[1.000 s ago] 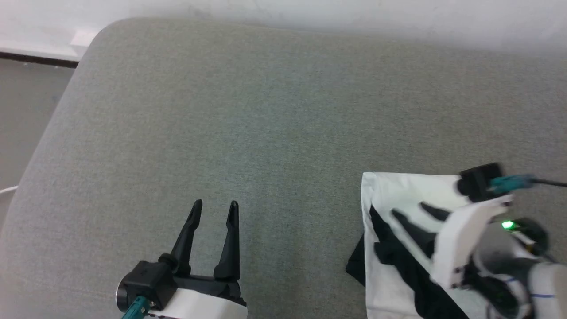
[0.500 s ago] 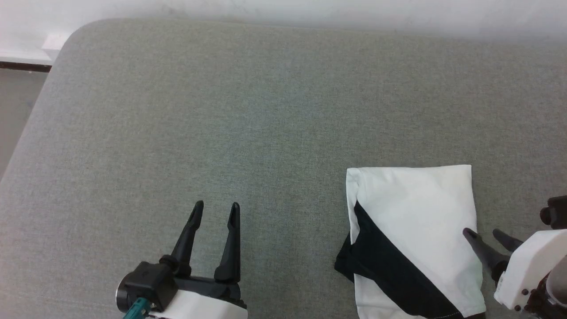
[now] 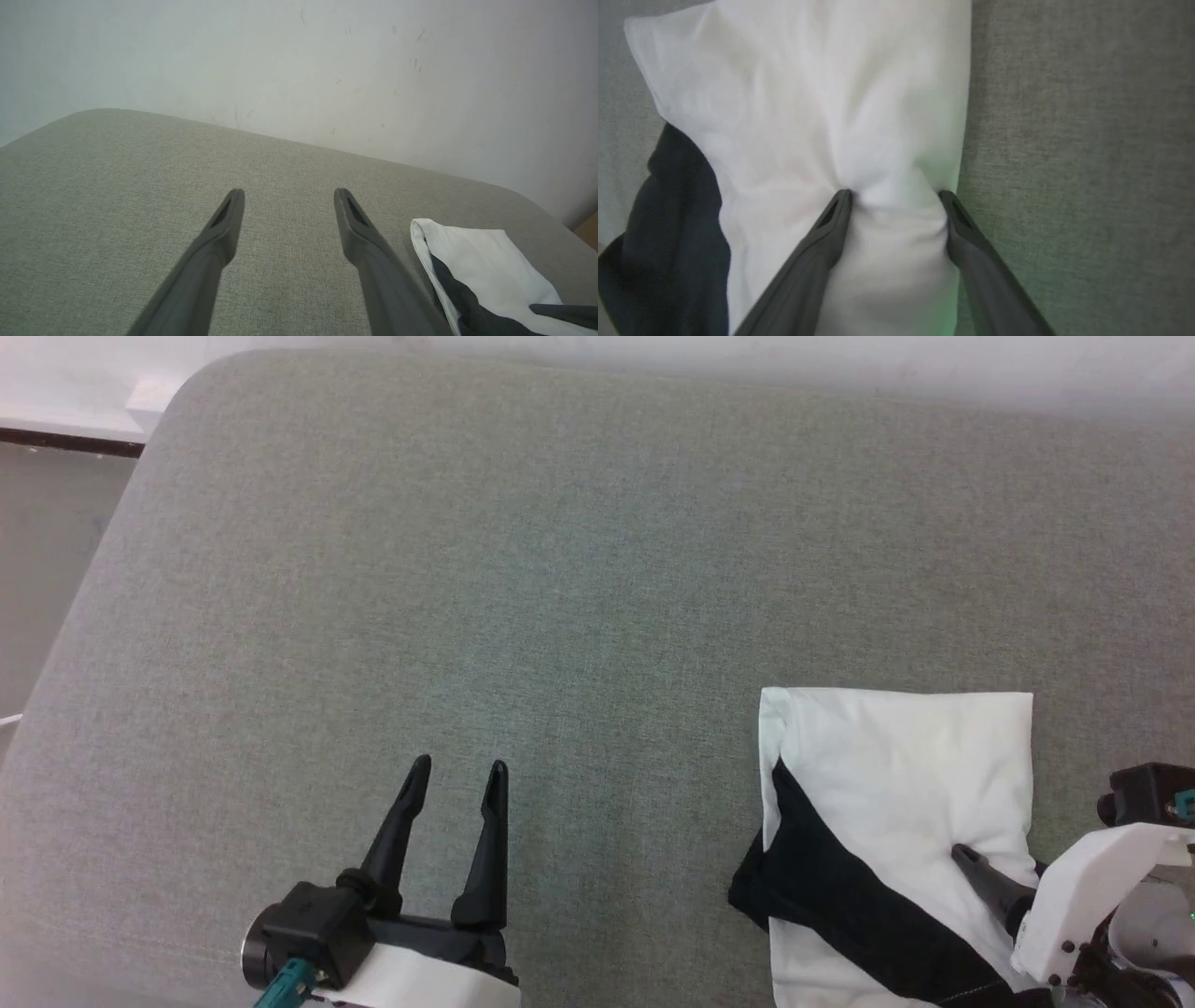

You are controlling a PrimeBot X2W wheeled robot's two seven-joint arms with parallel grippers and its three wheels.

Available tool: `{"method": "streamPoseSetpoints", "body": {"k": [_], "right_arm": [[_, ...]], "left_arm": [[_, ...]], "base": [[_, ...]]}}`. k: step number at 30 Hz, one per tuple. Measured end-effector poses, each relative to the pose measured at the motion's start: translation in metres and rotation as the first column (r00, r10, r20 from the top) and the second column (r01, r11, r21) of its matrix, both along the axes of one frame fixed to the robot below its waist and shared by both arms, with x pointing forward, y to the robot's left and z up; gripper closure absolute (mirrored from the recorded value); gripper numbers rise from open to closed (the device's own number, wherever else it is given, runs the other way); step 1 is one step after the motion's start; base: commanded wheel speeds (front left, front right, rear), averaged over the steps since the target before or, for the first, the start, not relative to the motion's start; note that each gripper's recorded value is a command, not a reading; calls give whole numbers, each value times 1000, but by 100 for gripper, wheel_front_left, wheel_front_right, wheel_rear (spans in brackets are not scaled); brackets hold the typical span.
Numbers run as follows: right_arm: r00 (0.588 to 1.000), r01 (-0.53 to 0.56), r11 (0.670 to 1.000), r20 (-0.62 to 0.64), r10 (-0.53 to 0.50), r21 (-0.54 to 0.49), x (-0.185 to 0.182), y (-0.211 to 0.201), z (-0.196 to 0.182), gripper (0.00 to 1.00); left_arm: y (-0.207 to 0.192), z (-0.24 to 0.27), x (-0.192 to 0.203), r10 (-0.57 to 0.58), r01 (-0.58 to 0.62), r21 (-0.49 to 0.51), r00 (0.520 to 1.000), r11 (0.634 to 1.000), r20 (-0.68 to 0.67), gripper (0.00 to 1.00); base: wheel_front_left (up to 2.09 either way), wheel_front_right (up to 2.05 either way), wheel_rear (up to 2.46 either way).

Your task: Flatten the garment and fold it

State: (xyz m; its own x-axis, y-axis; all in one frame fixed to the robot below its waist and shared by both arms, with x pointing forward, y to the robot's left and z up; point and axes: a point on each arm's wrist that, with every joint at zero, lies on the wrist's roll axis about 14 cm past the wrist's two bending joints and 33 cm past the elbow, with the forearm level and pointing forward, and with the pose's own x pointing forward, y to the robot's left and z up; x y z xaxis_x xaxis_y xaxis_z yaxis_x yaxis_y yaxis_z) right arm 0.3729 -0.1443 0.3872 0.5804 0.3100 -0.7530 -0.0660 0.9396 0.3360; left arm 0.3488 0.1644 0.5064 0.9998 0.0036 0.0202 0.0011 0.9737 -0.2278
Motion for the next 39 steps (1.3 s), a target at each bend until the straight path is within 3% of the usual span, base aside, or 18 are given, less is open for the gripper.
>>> {"method": "streamPoseSetpoints", "body": {"k": [4, 6, 19, 29, 35, 39], "right_arm": [[1000, -1, 1000, -23, 1, 8, 2, 3, -7, 0], [1000, 2, 1000, -18, -2, 4, 5, 3, -9, 100], [998, -15, 999, 58, 18, -42, 14, -1, 4, 100], [986, 23, 982, 168, 8, -186, 45, -51, 39, 100], [979, 58, 951, 204, 5, -305, 58, -91, 56, 100], [978, 56, 898, 206, 39, -436, 64, -126, 65, 100]], "left_arm": [[0, 0, 0, 1, -1, 0, 1000, 1000, -2, 0], [-1, -1, 1, -3, 3, -2, 1000, 1000, -2, 0], [-11, 9, 5, -34, 34, -10, 999, 999, 31, 0], [-34, 20, 27, -119, 119, 6, 990, 993, 77, 0], [-55, 22, 45, -196, 196, 11, 977, 981, 89, 0], [-69, 22, 57, -242, 242, 11, 966, 970, 94, 0]], "base": [[0, 0, 0], [0, 0, 0], [0, 0, 0], [0, 0, 0], [0, 0, 0], [0, 0, 0]]}}
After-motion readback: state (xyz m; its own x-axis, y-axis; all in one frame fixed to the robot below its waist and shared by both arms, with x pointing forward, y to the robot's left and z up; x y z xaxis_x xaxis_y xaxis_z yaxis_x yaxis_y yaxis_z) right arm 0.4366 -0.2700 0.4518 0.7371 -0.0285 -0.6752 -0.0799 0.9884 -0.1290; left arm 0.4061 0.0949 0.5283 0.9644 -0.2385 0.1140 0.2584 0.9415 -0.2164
